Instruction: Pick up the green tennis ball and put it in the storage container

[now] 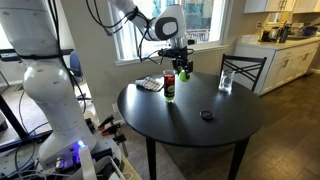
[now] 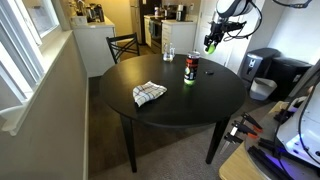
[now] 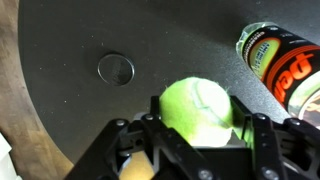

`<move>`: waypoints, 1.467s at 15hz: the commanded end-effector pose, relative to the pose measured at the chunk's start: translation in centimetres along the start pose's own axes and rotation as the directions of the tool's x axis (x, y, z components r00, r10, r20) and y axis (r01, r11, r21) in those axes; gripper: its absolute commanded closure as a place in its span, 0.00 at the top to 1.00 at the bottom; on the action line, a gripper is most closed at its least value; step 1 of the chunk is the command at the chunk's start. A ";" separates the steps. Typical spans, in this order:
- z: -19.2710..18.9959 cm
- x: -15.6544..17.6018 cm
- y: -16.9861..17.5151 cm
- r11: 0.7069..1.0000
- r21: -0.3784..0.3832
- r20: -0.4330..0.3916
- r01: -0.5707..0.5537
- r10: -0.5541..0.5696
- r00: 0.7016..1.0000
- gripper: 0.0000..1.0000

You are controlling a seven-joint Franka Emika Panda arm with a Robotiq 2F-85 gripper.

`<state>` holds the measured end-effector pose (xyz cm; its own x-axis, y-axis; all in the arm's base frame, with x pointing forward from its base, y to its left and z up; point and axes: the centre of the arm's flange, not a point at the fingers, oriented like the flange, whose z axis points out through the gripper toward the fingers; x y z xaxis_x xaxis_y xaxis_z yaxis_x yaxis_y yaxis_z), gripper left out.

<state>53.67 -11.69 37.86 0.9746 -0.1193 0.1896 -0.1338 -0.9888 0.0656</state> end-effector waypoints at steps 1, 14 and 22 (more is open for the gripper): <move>-2.5 -0.2 -2.6 0.997 0.033 -0.065 0.073 -0.071 0.995 0.42; -3.9 -1.8 -8.7 0.972 0.105 -0.109 0.212 -0.201 0.974 0.42; -2.4 -2.7 -9.3 0.949 0.135 -0.108 0.284 -0.271 0.957 0.42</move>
<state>52.78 -2.00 39.45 0.9636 0.1206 0.2386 0.1259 -0.9920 -0.0070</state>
